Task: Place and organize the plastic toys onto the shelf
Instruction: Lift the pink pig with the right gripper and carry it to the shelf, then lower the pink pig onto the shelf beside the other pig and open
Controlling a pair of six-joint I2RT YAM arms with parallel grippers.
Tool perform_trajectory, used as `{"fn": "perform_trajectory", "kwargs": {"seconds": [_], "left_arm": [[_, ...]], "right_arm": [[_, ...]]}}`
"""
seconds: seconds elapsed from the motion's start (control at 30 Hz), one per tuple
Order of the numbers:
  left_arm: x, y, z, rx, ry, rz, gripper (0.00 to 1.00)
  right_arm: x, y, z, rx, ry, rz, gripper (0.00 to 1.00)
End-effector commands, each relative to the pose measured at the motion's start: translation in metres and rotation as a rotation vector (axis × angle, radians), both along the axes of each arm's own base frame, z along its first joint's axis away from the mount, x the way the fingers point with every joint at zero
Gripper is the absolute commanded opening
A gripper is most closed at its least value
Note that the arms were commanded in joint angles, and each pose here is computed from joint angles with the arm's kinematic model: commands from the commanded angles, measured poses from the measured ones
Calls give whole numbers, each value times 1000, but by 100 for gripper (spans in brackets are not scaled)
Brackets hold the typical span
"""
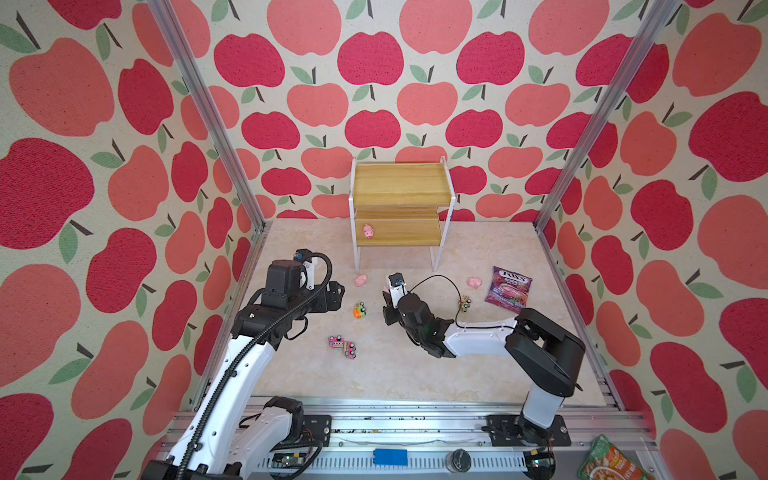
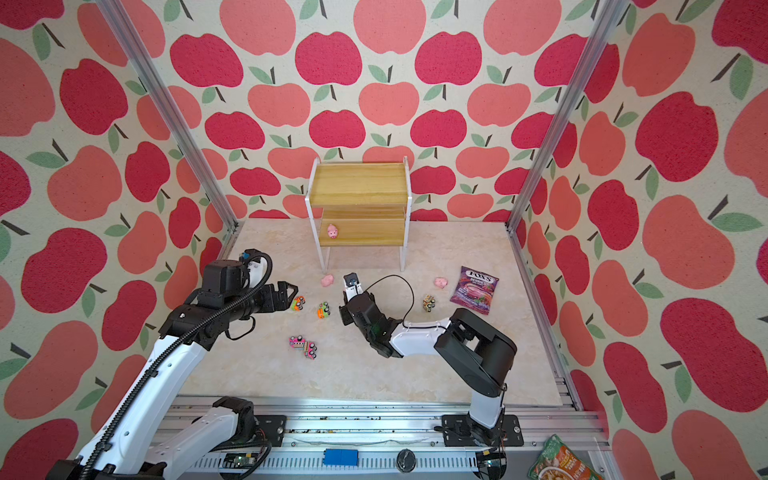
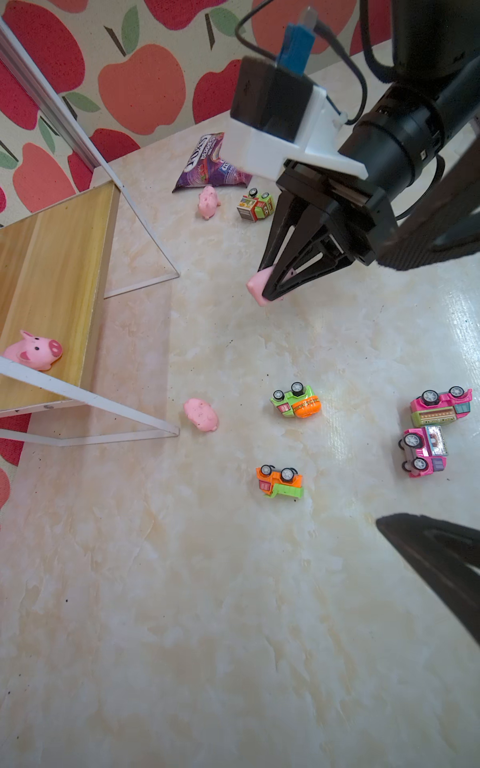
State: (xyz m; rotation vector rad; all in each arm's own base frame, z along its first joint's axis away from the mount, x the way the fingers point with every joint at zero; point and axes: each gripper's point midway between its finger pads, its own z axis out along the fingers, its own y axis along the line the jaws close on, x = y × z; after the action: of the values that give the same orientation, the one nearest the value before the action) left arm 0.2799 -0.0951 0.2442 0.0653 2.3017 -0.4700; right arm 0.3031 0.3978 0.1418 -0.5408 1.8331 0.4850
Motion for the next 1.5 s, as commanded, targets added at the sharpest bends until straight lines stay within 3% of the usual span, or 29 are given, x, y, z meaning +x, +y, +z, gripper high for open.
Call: {"fn": "perform_trajectory", "kwargs": {"seconds": [0.0,0.37,0.7,1.0,1.47], "left_arm": [[2,-1,4,-33,-11,1,94],[3,3,-1,-24,0,16,94],[6,1,-5,-36,16,10,94],[6,-1,-6,-44,21,4,94],[5,-1,-5,-43,18,3,94]], "right_arm": [[12,5,32,14,-73,40,16],[71,14,72,44,-139,1,18],[128,21,91,54,-194,-164,19],[167,21,85,50,-191,-288,19],[196,18,76,37,-196,-405,20]]}}
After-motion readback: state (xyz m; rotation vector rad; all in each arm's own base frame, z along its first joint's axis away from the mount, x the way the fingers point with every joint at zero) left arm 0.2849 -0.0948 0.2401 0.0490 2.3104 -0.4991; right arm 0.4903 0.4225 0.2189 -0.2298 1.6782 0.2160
